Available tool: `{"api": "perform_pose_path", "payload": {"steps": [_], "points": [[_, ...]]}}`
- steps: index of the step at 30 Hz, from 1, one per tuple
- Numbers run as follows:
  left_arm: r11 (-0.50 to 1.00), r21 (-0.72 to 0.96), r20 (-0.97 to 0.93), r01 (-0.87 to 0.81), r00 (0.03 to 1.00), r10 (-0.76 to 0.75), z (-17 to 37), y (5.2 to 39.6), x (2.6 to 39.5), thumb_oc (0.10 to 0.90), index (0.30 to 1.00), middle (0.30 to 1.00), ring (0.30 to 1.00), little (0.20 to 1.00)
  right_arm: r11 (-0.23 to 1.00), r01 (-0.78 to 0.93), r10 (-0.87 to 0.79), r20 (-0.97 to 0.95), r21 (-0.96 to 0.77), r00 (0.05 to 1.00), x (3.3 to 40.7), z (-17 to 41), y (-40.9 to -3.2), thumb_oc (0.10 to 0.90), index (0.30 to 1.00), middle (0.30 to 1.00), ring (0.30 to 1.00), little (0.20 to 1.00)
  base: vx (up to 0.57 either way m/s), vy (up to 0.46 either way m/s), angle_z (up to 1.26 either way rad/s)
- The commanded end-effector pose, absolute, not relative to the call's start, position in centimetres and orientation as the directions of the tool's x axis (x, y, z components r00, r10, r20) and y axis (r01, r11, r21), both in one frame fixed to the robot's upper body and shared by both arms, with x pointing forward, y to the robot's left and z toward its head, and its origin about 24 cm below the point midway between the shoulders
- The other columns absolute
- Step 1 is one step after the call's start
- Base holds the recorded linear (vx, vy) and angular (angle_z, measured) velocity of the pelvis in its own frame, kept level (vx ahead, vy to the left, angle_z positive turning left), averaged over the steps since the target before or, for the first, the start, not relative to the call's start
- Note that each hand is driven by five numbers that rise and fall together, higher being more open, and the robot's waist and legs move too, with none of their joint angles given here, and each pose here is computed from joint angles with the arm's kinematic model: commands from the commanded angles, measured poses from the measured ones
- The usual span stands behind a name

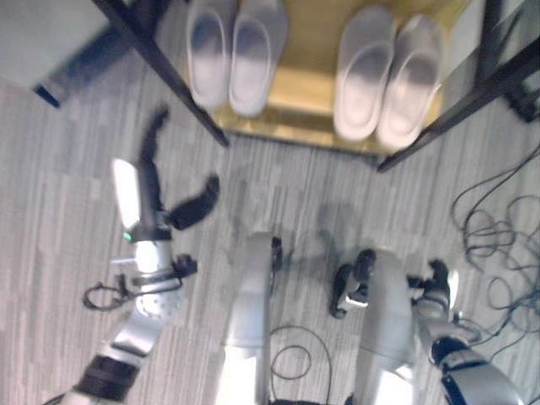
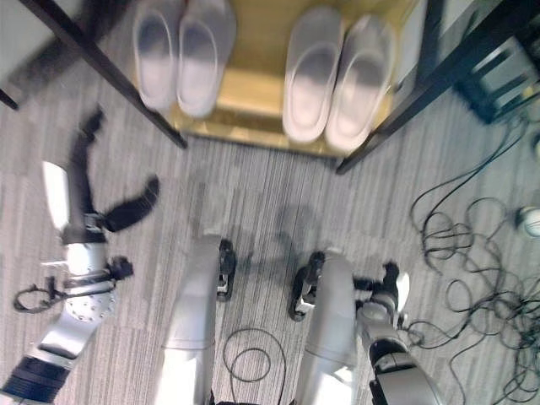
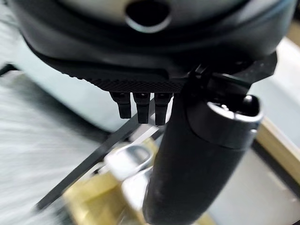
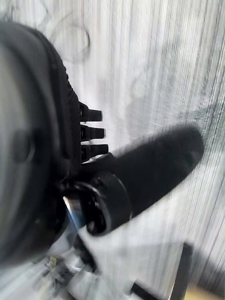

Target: Arrange the slippers neatly on the shoe rack.

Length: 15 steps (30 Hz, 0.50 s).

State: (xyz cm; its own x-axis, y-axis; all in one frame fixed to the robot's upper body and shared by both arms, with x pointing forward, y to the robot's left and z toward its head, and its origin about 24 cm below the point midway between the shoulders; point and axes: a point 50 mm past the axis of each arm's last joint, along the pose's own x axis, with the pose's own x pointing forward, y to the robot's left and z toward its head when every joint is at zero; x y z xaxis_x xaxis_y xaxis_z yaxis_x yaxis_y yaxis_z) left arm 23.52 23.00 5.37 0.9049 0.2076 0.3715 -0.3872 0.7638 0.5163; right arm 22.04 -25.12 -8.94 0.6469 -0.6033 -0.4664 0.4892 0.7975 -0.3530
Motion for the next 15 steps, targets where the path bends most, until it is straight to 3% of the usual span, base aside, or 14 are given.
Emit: {"api": "perform_pose_path", "payload": {"steps": [1,3,7,11,15], "points": [[0.785,0.477,0.415,-0.396,0.888,0.196,5.2,21.6,23.3,0.800,0.900,0.900,0.900,0.900,0.799,0.529,-0.602,-0.405,-0.286,0.688,23.3,-8.1,-23.7,0.800,0.900,0.900,0.900,0.900,0.05,-0.007,0.22],[0.801,0.448,0.335,-0.398,0.905,0.263,3.1,21.6,22.5,0.800,0.900,0.900,0.900,0.900,0.779,0.550,-0.621,-0.488,-0.300,0.614,19.2,-10.6,-23.4,0.800,0.900,0.900,0.900,0.900,0.14,0.047,0.31],[0.814,0.468,0.305,-0.344,0.927,0.217,2.4,20.8,22.4,0.800,0.900,0.900,0.900,0.900,0.773,0.550,-0.627,-0.511,-0.317,0.587,17.5,-11.3,-23.5,0.800,0.900,0.900,0.900,0.900,0.06,0.068,0.56],[0.818,0.514,0.054,-0.258,0.962,0.269,-2.8,20.8,21.1,0.800,0.900,0.900,0.900,0.900,0.789,0.534,-0.602,-0.550,-0.303,0.578,16.5,-12.0,-22.9,0.800,0.900,0.900,0.900,0.900,0.18,0.049,0.12],[0.777,0.569,-0.246,-0.268,0.847,0.471,-9.0,21.9,17.0,0.800,0.900,0.900,0.900,0.900,0.821,0.490,-0.559,-0.581,-0.292,0.592,15.8,-12.5,-21.7,0.800,0.900,0.900,0.900,0.900,0.16,0.131,-0.22]]}}
